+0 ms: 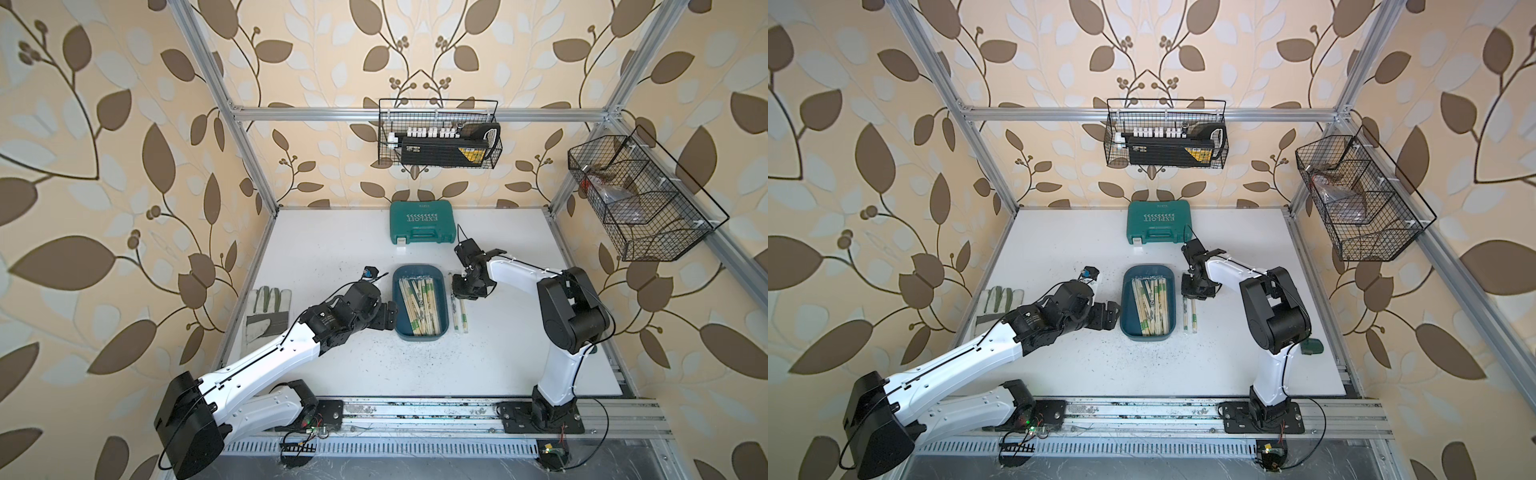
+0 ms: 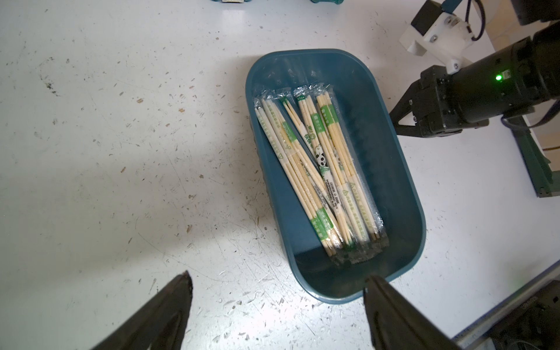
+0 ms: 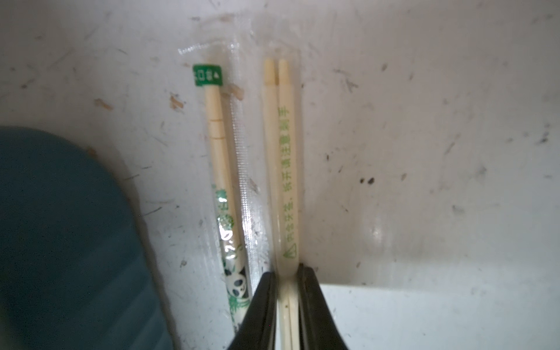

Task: Take the paired disposable chopsticks out of the storage box
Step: Place the paired disposable chopsticks at the center of the board.

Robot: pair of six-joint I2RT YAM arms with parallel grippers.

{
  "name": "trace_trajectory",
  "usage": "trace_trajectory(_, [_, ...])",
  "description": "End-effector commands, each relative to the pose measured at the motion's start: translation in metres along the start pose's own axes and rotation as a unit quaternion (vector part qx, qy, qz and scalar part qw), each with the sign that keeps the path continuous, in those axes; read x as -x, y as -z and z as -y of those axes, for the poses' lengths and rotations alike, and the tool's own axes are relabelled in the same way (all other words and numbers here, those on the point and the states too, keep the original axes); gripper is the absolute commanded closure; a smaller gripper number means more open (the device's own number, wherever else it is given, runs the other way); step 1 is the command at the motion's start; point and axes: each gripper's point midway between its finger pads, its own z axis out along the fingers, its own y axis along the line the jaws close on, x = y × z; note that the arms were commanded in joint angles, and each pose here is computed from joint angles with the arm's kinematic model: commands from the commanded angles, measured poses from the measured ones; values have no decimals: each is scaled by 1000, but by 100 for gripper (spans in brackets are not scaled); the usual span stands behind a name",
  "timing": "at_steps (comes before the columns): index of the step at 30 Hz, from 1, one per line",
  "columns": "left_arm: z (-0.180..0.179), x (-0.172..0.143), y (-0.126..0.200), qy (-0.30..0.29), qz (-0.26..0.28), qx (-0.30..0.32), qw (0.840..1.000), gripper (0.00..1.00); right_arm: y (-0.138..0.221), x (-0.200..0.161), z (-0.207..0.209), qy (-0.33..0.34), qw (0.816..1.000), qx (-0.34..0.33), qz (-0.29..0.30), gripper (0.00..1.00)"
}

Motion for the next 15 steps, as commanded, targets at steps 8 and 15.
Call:
trace_trajectory(8, [5, 7, 6, -9, 14, -7, 1000, 8, 7, 2, -1, 4, 1000, -6, 1, 72])
trace_trajectory(15, [5, 8, 8, -9, 14, -8, 1000, 8, 25, 5, -3, 8, 1000, -3, 9, 68])
